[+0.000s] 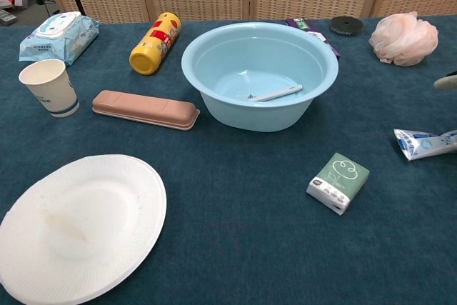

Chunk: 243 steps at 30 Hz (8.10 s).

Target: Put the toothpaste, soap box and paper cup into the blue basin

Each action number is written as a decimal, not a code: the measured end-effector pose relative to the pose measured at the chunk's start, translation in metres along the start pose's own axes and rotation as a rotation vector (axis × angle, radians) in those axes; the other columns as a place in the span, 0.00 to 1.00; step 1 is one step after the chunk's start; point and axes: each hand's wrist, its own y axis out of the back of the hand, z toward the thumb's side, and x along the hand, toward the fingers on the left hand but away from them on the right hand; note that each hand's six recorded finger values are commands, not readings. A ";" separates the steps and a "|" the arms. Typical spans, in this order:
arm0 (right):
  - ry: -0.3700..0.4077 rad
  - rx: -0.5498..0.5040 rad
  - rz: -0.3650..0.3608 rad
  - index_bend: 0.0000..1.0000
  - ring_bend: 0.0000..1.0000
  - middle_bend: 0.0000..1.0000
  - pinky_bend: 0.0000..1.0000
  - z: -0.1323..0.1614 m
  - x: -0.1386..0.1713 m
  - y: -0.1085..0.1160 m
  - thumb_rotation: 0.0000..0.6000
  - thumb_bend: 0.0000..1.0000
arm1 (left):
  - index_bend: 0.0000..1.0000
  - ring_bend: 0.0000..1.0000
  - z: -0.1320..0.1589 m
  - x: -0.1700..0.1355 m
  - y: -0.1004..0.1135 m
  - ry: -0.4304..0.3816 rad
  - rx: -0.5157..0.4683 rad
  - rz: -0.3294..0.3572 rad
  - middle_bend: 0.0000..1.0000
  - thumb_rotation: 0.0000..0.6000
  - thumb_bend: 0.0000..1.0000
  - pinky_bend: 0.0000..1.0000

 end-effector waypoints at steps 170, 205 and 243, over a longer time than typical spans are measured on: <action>0.041 0.208 -0.288 0.33 0.00 0.05 0.37 0.115 -0.082 0.130 1.00 0.16 | 0.00 0.00 0.025 -0.009 -0.010 -0.107 -0.078 -0.066 0.00 1.00 0.28 0.09; 0.155 0.013 -0.038 0.20 0.00 0.00 0.34 0.137 0.007 0.021 1.00 0.13 | 0.00 0.00 0.018 -0.008 -0.008 -0.076 -0.076 -0.063 0.00 1.00 0.27 0.09; 0.121 -0.104 0.080 0.20 0.00 0.00 0.34 0.146 -0.017 -0.035 1.00 0.14 | 0.00 0.00 0.010 -0.007 0.000 -0.050 -0.087 -0.043 0.00 1.00 0.27 0.09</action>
